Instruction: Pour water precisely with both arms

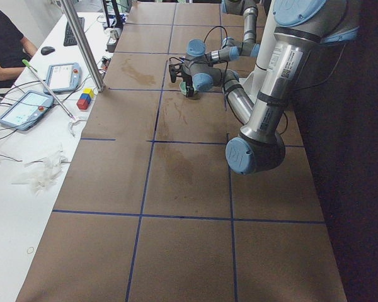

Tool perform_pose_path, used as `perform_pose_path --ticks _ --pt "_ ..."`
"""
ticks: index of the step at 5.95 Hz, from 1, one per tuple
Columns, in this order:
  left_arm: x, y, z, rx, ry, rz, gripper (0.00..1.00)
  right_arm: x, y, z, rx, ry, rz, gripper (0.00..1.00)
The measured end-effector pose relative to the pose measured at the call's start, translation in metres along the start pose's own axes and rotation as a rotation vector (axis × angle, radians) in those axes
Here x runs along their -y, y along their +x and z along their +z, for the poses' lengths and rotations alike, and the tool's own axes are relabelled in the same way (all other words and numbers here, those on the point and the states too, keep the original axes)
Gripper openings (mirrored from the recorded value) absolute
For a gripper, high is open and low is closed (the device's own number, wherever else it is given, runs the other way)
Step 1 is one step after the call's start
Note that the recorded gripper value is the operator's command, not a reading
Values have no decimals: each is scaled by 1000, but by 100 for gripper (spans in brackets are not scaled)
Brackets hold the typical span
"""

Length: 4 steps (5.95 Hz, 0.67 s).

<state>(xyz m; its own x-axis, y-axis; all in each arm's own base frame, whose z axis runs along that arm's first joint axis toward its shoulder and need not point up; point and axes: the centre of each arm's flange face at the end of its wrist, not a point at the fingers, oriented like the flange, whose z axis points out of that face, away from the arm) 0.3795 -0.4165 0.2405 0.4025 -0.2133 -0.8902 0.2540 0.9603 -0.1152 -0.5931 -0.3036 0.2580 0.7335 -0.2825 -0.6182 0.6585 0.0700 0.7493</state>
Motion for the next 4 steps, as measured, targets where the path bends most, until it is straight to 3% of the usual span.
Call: perform_pose_path --ticks 2,4 --pt "-1 1 -2 -4 2 1 100 7 6 -7 10 15 166 4" --pt "-1 3 -3 -9 2 3 100 13 8 -17 28 26 423 3"
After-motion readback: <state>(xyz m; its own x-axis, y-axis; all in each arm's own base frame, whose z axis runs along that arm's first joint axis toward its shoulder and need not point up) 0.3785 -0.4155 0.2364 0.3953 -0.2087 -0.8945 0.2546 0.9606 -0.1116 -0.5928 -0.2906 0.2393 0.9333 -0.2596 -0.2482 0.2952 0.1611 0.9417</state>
